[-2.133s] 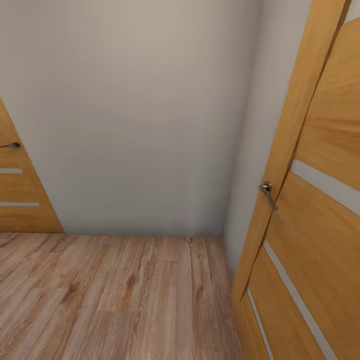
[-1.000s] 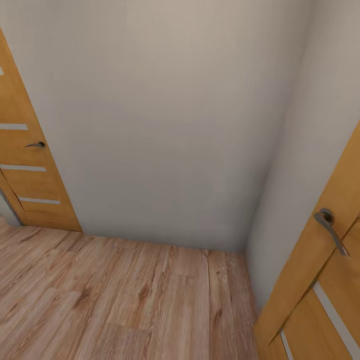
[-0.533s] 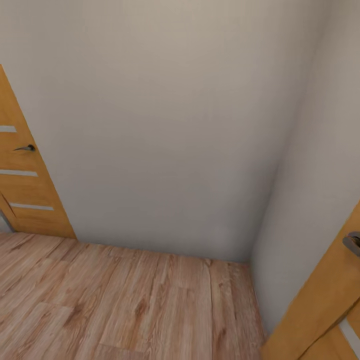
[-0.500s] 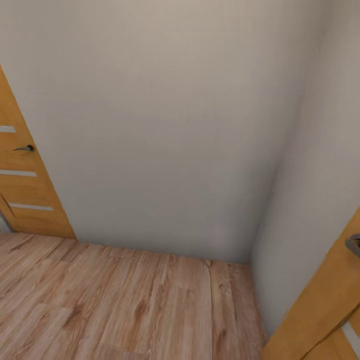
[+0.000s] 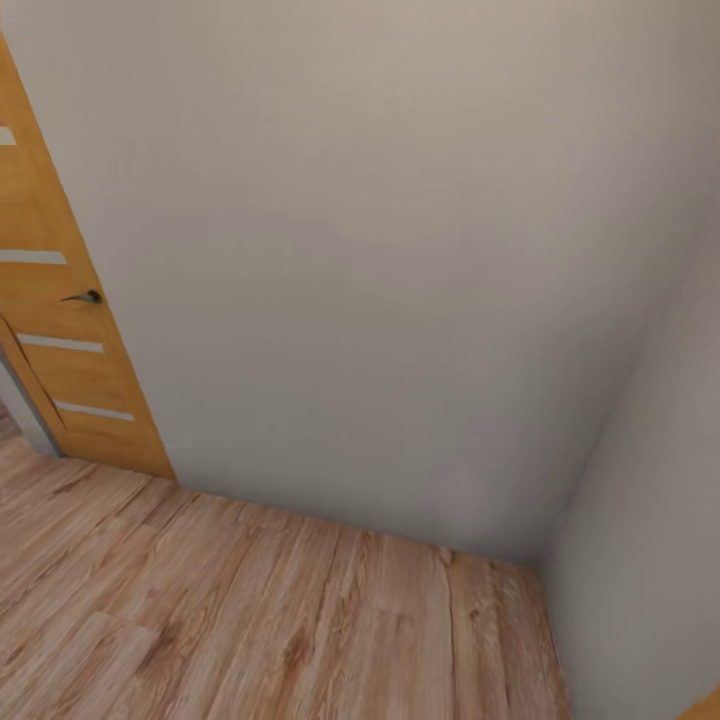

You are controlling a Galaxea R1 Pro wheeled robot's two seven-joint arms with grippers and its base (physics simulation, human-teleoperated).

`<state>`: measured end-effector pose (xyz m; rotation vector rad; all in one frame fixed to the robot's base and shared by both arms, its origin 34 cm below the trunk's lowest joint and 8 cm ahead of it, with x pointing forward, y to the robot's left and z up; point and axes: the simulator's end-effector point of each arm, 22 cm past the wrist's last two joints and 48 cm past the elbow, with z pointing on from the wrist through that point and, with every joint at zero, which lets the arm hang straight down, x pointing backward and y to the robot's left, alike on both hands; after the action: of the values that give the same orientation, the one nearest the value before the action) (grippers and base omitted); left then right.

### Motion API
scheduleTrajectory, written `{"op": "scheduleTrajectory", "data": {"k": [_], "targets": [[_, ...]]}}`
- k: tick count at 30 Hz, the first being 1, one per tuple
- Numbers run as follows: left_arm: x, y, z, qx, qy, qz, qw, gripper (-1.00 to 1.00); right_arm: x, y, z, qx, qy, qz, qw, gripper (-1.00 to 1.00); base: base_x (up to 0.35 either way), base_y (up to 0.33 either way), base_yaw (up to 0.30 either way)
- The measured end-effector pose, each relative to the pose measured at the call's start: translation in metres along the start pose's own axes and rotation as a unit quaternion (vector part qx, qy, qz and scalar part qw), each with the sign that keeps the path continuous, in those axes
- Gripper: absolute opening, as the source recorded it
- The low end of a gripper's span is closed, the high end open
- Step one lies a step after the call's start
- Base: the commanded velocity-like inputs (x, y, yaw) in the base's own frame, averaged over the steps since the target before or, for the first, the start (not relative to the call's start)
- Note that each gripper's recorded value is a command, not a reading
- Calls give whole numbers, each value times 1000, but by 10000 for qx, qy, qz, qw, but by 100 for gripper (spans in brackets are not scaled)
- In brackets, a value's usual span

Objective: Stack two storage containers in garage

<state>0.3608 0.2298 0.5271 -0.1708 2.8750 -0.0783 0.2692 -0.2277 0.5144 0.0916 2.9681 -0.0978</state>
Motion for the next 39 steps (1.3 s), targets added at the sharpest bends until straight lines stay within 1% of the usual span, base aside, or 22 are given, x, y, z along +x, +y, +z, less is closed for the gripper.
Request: {"op": "scheduleTrajectory", "data": {"k": [35,39], "targets": [[0,1,0,-8,3,0,10000,100,1,2,0,-33,25,-30,10000,100,322,0,269],[0,2,0,-13,-1,1,10000,100,1,3,0,-41,19,-39,10000,100,205,0,270]]}}
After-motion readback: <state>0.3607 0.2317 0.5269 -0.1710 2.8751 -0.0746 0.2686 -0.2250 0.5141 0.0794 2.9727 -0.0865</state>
